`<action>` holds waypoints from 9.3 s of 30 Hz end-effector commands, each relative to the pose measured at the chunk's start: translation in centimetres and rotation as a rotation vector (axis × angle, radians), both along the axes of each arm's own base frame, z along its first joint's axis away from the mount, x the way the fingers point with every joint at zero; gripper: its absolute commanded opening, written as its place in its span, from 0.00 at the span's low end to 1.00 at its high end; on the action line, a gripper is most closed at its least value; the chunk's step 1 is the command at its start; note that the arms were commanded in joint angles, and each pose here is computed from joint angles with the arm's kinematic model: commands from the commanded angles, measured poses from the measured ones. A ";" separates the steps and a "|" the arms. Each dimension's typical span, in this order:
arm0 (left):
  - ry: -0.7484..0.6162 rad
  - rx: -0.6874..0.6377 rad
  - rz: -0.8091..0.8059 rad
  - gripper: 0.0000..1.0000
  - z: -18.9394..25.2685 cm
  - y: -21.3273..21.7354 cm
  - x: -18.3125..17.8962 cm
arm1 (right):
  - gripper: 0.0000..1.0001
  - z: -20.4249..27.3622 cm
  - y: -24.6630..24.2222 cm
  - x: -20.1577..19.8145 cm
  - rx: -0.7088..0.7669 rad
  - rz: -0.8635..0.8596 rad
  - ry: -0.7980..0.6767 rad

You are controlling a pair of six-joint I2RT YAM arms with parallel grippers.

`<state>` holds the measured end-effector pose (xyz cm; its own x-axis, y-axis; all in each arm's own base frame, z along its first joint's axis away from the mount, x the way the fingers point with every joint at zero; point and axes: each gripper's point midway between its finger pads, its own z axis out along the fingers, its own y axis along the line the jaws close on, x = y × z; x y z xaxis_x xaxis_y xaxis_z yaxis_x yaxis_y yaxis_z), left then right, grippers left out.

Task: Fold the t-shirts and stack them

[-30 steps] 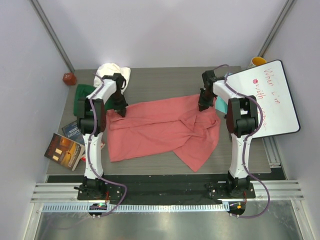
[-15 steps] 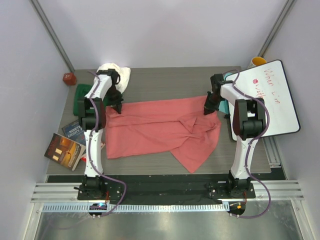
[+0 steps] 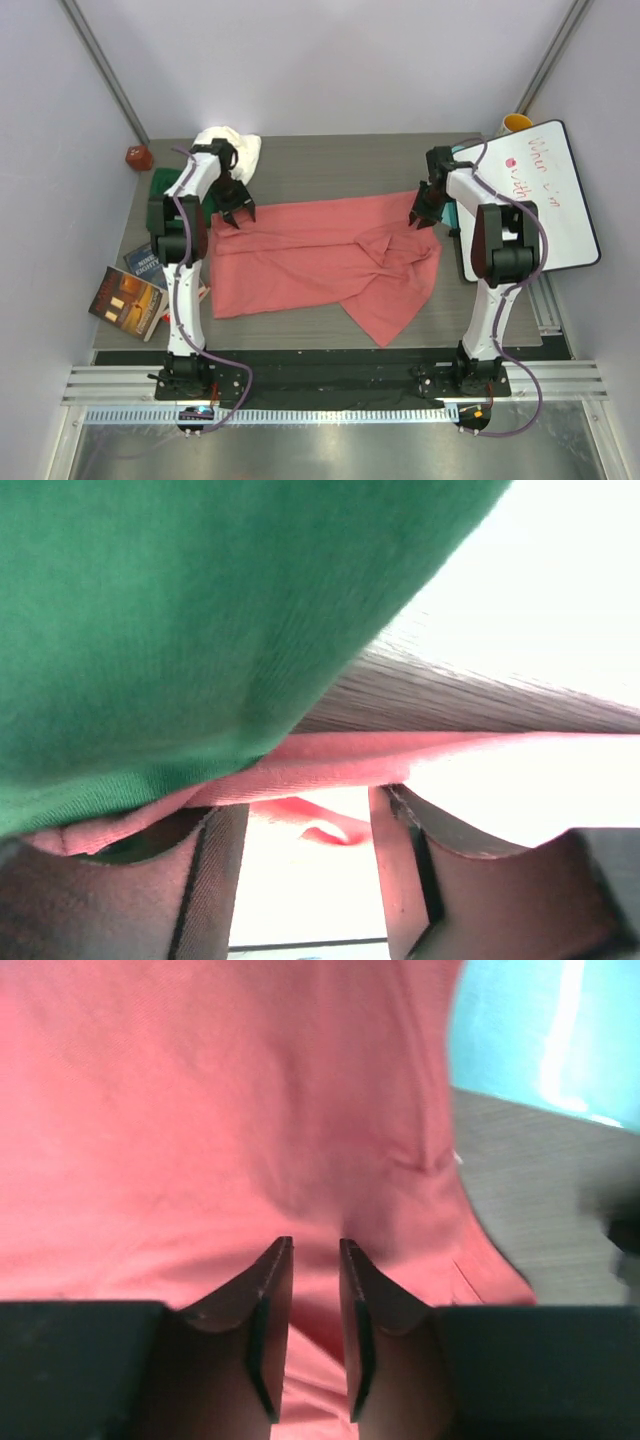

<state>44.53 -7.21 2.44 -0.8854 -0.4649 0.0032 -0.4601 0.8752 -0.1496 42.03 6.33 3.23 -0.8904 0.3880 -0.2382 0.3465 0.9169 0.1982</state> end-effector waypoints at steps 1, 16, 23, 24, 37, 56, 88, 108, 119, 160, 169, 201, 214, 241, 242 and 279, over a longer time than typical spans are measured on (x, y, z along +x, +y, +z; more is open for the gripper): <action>-0.232 -0.096 0.100 0.53 5.2 -0.2 3.9 | 0.34 9.5 -1.4 3.0 -0.039 -0.038 -0.302; -0.372 -0.217 0.098 0.58 9.5 -2.6 0.7 | 0.47 8.6 2.4 -14.7 0.142 0.131 -0.106; -0.316 -0.210 0.045 0.57 7.8 -3.0 -1.6 | 0.50 10.2 3.6 -23.1 0.249 0.146 -0.048; -0.313 -0.208 0.037 0.57 7.7 -3.2 -1.7 | 0.50 10.1 3.7 -24.0 0.261 0.146 -0.028; -0.292 -0.208 -0.028 0.56 7.3 -6.0 -1.6 | 0.51 5.1 4.1 -30.4 0.315 0.085 0.127; -0.267 -0.171 -0.031 0.53 7.0 -5.4 -2.4 | 0.54 1.4 6.1 -28.5 0.348 0.096 0.238; -0.252 -0.145 -0.049 0.51 7.1 -5.0 -2.7 | 0.43 -2.0 7.8 -27.7 0.192 0.126 0.322; -0.234 -0.154 -0.064 0.50 6.5 -5.1 -2.5 | 0.01 -2.0 7.9 -26.7 0.127 0.138 0.290; -0.233 -0.154 -0.064 0.50 6.3 -5.1 -2.2 | 0.01 1.4 8.3 -24.0 0.126 0.165 0.160; -0.029 0.050 -0.086 0.69 7.3 1.0 -18.7 | 0.01 4.0 5.4 -20.7 -0.016 0.235 0.163; 0.059 0.042 0.051 0.71 4.9 4.2 -22.6 | 0.01 3.6 4.5 -21.3 0.010 0.213 0.185; 0.279 -0.025 0.078 0.64 -0.2 3.7 -25.1 | 0.01 4.8 3.1 -20.6 0.055 0.164 0.181; 0.355 -0.012 0.071 0.57 -0.7 3.9 -26.9 | 0.01 5.0 2.9 -20.2 0.070 0.141 0.174; 0.338 -0.016 0.065 0.05 0.7 3.9 -26.6 | 0.01 8.8 1.9 -22.1 0.102 0.069 0.124; 0.333 -0.012 0.066 0.05 0.9 4.0 -26.5 | 0.01 8.9 1.6 -22.4 0.094 0.068 0.132; 0.120 0.037 0.018 0.00 6.1 5.4 -18.7 | 0.01 14.5 -1.7 -12.5 0.055 -0.054 -0.037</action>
